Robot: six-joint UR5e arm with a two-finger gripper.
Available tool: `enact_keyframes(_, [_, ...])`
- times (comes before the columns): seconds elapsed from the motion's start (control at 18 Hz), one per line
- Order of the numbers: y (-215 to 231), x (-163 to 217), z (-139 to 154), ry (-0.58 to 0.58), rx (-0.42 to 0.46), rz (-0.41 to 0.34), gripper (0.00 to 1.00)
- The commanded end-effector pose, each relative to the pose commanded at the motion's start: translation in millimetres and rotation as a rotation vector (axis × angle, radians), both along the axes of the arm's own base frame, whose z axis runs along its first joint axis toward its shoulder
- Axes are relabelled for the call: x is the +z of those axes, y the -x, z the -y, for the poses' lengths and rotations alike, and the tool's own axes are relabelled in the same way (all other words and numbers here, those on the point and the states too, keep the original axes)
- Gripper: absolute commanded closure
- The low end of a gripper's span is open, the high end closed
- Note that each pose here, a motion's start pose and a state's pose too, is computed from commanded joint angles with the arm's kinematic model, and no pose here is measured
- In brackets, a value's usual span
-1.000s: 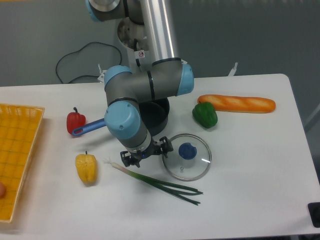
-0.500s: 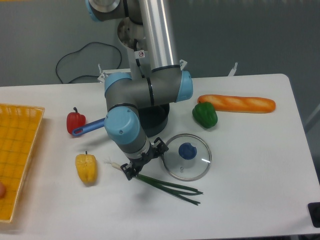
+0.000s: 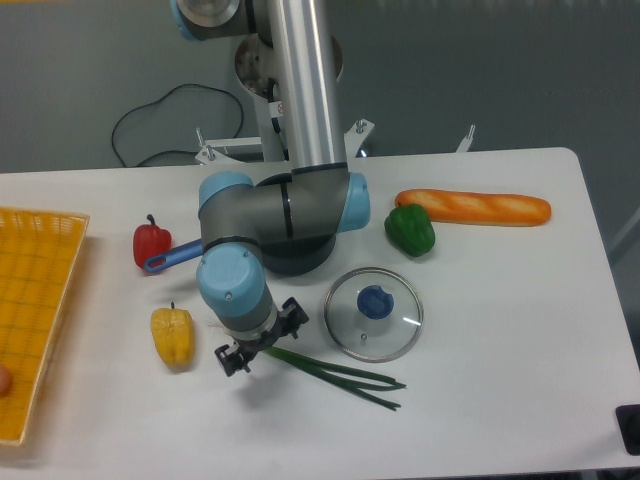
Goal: Pick up the green onion
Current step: 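Lower the open gripper onto the white root end of the green onion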
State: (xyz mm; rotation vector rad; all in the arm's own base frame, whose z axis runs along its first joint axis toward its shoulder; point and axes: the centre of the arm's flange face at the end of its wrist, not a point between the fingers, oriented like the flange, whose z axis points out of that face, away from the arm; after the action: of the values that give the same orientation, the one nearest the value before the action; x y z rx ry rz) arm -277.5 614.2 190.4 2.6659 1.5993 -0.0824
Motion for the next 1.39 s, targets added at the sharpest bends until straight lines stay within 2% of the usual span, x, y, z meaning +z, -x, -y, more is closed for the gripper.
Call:
enact_keyframes(0.61, [-7, -7, 7, 0.008, -0.024, 0.028, 0.02])
enact_keyframes(0.72, [-10, -12, 11, 0.019, -0.025, 0.034, 0.06])
enact_keyframes(0.94, [-10, -12, 11, 0.019, -0.025, 0.034, 0.09])
enact_keyframes(1.11, [-10, -12, 11, 0.017, -0.022, 0.036, 0.19])
enact_keyframes(1.28, [-11, -15, 12, 0.022, -0.024, 0.04, 0.19])
enact_keyframes(1.39, [-11, -15, 12, 0.02, -0.024, 0.04, 0.28])
